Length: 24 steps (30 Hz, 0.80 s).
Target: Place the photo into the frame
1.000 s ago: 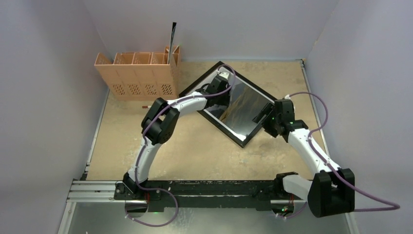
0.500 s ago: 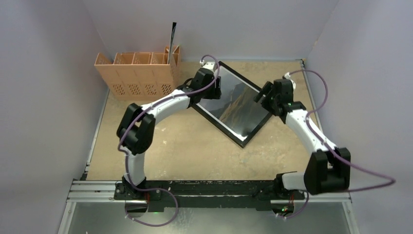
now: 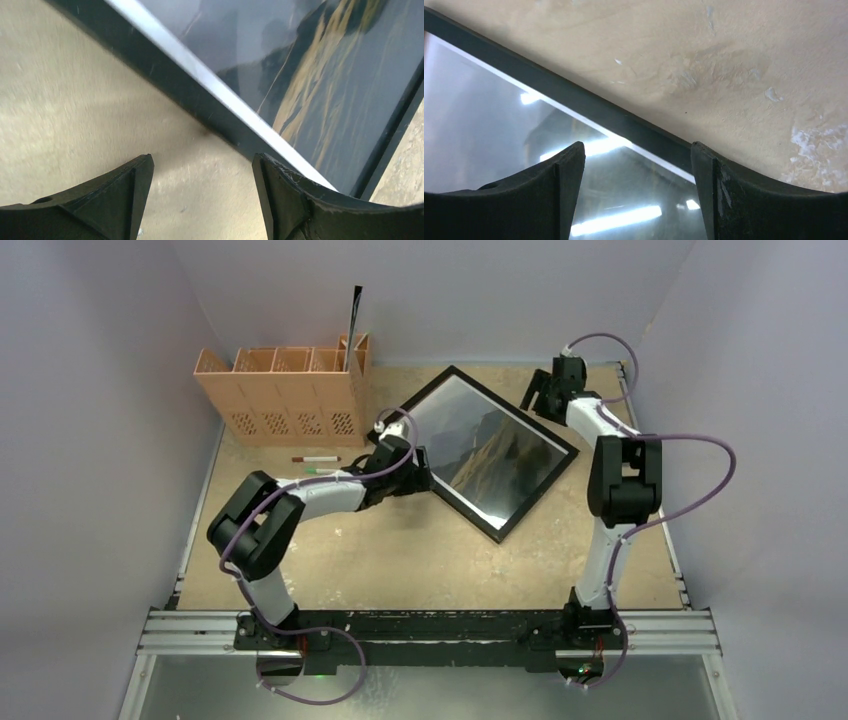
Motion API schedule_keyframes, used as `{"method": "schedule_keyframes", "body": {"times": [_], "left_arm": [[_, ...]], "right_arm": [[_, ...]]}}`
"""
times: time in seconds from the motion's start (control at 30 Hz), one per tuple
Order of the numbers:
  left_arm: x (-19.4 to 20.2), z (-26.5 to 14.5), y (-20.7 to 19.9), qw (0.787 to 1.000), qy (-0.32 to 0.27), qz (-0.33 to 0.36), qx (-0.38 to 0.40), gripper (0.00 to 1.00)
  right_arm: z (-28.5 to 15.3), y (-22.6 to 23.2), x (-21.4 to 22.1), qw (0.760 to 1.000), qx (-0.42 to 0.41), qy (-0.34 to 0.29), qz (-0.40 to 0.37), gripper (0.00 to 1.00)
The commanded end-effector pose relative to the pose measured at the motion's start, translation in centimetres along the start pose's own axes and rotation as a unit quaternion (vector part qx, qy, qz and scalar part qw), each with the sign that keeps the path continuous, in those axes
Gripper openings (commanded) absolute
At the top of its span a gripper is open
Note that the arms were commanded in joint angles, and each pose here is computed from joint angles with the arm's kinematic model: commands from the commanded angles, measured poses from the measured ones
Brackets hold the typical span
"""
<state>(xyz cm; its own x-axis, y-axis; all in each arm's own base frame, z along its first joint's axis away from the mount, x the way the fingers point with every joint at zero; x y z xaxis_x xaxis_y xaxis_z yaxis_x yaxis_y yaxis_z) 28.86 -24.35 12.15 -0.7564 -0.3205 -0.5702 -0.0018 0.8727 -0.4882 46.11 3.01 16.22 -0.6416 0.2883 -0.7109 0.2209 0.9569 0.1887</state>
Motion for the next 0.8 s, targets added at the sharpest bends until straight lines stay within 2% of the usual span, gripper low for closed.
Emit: {"method": "schedule_keyframes", "body": {"times": [0.0,0.13,0.23,0.33,0.57,0.77], "left_arm": [[-0.2,-0.9,-1.7,0.993,-0.022,-0.073,0.094,0.77],[0.8,0.1,-2.0,0.99,0.02,-0.074,0.121,0.77],[1.1,0.5,-1.9,0.989,0.032,-0.074,0.123,0.76],[1.3,0.8,-1.8,0.989,0.035,-0.075,0.122,0.76],[0.3,3.0,-2.6,0.988,0.055,-0.05,0.134,0.73],[-0.8,4.3,-3.3,0.989,0.065,-0.026,0.131,0.72]], "right_arm": [[1.1,-0.8,0.2,0.998,-0.009,0.024,-0.061,0.8],[2.8,-1.6,1.0,0.996,-0.018,0.025,-0.085,0.79],[3.7,-2.0,1.5,0.994,-0.024,0.025,-0.107,0.79],[4.0,-2.1,2.2,0.991,-0.047,0.05,-0.115,0.78],[1.6,-1.8,5.6,0.977,-0.135,0.13,-0.106,0.78],[-2.6,-2.2,7.8,0.984,-0.114,0.136,-0.035,0.78]]}}
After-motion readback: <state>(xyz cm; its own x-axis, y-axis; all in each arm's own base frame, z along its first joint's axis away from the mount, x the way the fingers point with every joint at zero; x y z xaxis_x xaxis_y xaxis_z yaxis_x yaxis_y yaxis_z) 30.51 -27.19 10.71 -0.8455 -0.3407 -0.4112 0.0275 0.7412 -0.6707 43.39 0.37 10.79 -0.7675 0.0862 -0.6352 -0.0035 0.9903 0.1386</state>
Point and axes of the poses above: each gripper's point midway between its finger pads, its own z axis out along the fingers, its own y axis along the line the jaws close on, x = y × z, the point moved 10 cm from there along -z, back along the fingers, and after that the axes turned 6 degrees about -z, right-handed, at the moved point
